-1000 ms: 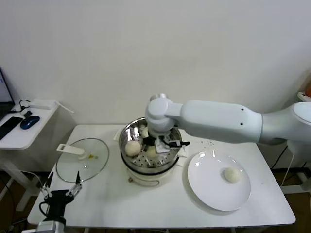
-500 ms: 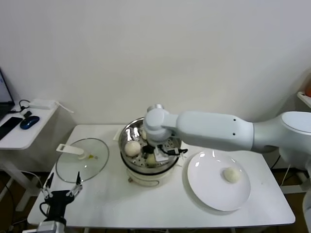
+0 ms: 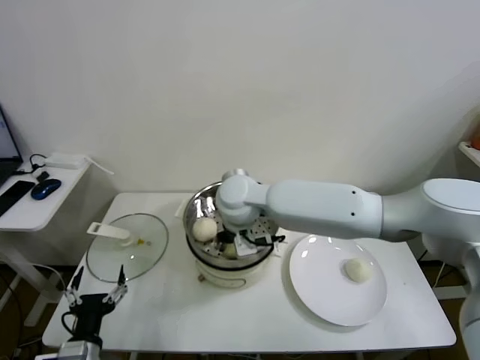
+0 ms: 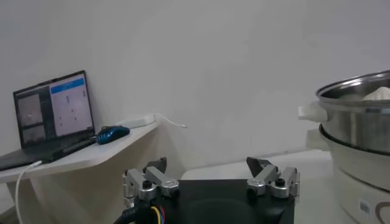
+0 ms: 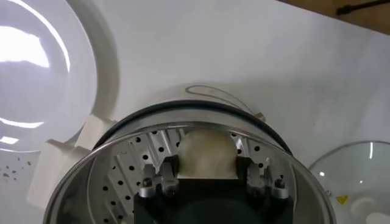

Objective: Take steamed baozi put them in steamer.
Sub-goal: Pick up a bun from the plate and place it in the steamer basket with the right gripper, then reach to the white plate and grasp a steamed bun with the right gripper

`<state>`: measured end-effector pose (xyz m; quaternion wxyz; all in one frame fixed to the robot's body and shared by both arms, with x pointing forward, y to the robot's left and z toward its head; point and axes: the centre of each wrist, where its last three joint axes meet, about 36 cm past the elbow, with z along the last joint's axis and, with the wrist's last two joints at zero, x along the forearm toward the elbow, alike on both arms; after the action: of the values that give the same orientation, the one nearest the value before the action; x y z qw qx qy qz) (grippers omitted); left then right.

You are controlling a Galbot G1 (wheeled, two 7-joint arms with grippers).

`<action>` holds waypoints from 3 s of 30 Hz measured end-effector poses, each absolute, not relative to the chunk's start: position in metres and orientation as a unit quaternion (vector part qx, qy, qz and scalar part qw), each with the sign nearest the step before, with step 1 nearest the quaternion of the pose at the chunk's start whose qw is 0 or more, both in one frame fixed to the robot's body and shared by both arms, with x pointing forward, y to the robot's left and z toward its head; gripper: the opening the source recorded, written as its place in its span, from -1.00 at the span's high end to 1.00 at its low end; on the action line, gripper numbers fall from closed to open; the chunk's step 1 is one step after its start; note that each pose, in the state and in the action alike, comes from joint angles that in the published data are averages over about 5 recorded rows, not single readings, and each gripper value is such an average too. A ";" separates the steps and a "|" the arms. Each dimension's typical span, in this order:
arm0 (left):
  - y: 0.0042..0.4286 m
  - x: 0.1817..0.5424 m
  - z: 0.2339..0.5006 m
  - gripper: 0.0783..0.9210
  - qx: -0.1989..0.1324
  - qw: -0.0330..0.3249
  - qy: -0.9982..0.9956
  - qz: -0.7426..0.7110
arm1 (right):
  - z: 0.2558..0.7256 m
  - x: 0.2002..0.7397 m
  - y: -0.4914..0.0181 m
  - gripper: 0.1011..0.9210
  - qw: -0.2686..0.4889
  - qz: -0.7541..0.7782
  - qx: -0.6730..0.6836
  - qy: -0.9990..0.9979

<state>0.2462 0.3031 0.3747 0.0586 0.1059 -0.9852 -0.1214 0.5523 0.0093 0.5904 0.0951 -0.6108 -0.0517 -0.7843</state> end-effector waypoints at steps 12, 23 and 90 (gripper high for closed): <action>0.303 0.247 0.374 -0.77 0.107 0.058 -0.985 -0.120 | 0.594 0.556 0.009 -0.75 0.090 -0.778 -0.619 -0.049; 0.302 0.250 0.376 -0.77 0.107 0.054 -0.986 -0.118 | 0.631 0.574 -0.002 -0.76 0.075 -0.780 -0.621 -0.022; 0.294 0.249 0.369 -0.77 0.101 0.060 -0.987 -0.109 | 0.469 0.595 -0.413 -0.76 -0.446 -0.522 -0.509 0.519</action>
<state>0.2491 0.2940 0.3686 0.0596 0.1015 -0.9871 -0.1086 0.5949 -0.4135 0.4690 -0.4462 -0.5088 0.5194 -0.5218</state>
